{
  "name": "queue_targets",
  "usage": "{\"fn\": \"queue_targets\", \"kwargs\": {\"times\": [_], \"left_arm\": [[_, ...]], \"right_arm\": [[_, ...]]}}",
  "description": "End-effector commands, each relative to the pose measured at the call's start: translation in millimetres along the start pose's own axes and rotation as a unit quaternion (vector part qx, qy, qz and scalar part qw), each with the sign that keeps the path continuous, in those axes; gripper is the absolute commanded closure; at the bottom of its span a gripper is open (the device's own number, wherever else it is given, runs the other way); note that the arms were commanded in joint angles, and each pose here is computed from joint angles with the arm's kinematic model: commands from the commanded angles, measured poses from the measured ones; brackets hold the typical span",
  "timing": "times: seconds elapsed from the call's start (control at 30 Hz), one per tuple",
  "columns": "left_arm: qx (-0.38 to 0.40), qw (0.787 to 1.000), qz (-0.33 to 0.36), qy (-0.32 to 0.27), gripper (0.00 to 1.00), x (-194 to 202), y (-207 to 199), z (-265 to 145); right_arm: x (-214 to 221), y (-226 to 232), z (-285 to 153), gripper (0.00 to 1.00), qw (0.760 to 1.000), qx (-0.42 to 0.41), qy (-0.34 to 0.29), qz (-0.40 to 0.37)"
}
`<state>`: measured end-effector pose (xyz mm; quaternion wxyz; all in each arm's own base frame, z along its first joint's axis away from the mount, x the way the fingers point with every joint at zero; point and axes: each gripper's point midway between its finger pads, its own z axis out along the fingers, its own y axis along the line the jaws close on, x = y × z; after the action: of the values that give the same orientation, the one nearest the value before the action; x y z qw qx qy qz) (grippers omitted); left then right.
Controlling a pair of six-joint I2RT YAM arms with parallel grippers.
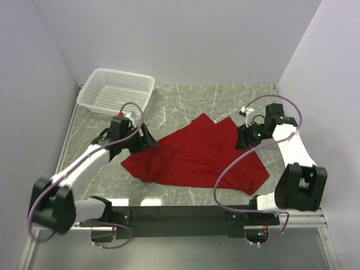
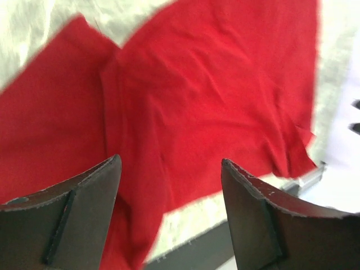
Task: Fold and stack the t-shirts
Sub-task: Flatten the tshirt out
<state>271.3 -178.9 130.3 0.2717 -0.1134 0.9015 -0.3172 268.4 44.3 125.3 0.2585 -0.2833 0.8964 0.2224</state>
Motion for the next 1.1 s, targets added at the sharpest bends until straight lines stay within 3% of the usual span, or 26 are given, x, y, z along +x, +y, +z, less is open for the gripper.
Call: {"fn": "queue_targets", "kwargs": {"times": [0.0, 0.23, 0.5, 0.7, 0.83, 1.07], "left_arm": [[0.03, 0.996, 0.058, -0.059, 0.24, -55, -33, 20], [0.005, 0.994, 0.104, -0.027, 0.31, -79, -36, 78], [0.085, 0.981, 0.17, 0.029, 0.32, -77, -88, 136], [0.089, 0.977, 0.187, 0.051, 0.33, -75, -111, 184], [0.052, 0.977, 0.193, 0.081, 0.38, -64, -103, 215], [-0.008, 0.974, 0.213, 0.08, 0.4, -62, -88, 233]], "right_arm": [[-41, -32, 5, 0.4, 0.995, 0.05, -0.046, 0.074], [-48, -63, 24, 0.44, 0.99, 0.064, -0.031, 0.12], [-46, -70, 33, 0.43, 0.987, 0.048, -0.029, 0.148], [-42, -73, 35, 0.43, 0.985, 0.045, -0.03, 0.163], [-42, -73, 36, 0.44, 0.984, 0.041, -0.033, 0.169], [-38, -84, 39, 0.43, 0.981, 0.053, -0.027, 0.183]]}}
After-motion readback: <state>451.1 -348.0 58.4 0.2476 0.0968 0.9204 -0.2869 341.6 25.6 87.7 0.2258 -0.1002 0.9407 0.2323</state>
